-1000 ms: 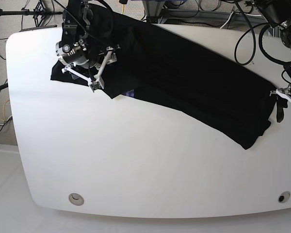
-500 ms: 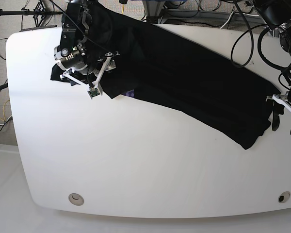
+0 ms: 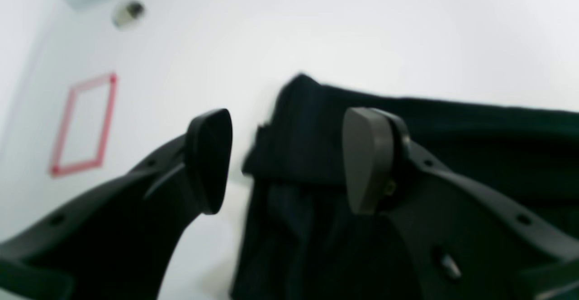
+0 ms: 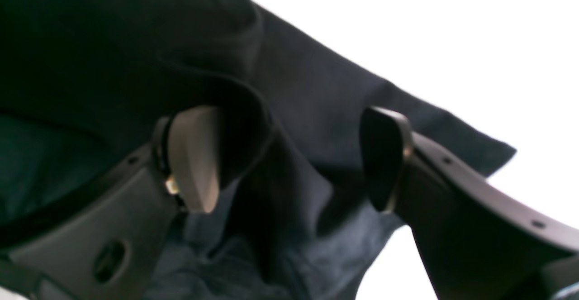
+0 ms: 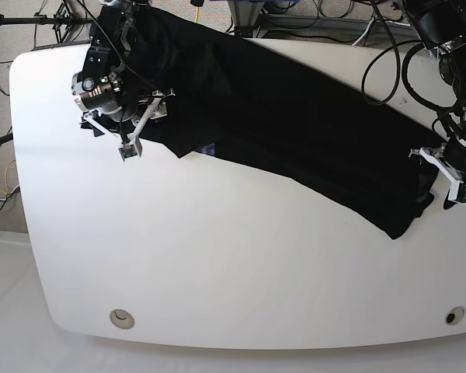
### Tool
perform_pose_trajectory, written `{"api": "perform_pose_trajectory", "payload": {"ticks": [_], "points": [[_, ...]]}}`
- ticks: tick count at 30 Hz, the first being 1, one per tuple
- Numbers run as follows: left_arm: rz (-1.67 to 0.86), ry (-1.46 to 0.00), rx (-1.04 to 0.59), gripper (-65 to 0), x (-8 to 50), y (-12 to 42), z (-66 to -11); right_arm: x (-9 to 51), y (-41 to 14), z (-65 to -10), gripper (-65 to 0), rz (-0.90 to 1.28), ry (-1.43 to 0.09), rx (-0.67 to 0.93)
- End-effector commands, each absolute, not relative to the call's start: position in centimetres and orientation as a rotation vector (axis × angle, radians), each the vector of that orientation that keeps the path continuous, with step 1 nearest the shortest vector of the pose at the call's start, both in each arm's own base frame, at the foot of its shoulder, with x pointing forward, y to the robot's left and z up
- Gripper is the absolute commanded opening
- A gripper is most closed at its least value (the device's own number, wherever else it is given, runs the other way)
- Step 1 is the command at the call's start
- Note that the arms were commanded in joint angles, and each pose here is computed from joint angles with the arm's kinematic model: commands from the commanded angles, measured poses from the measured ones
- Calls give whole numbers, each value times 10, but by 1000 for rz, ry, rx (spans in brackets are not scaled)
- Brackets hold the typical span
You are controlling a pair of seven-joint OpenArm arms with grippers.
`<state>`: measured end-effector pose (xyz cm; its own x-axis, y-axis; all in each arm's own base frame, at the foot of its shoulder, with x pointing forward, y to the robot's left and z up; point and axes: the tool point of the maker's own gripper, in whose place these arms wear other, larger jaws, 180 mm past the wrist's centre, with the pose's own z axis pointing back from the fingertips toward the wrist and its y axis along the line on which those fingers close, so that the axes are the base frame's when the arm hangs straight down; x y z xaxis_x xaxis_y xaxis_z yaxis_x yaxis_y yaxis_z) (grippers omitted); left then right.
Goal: Fold the T-shirt properly
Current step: 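Grasp the hem end with the left gripper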
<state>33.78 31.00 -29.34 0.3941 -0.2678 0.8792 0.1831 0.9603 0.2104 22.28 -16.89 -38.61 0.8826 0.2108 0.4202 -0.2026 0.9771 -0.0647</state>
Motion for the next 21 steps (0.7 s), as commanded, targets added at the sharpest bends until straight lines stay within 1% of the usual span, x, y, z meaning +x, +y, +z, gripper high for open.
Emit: {"api": "perform_pose_trajectory", "payload": {"ticks": [1,7,11,15,21], "points": [[-269,-1157,88,-288,341,320,-287,218,-175,-383,-203,205,-446,-32],[-232,-1167,62,-288,341,329,-305,198,-185,-393,-203,177,-393,-43],[-216,-1141,63,-288,337,336,-329,186,-183,-399,-203,180,-360,-36],[-202,-1141,35,-288,342,331,-344,181,-179,-403,-203,184,-348,-24],[-165,-1079,13,-289,338,333,-378,182,-169,-405,-203,159,-355,5]]}}
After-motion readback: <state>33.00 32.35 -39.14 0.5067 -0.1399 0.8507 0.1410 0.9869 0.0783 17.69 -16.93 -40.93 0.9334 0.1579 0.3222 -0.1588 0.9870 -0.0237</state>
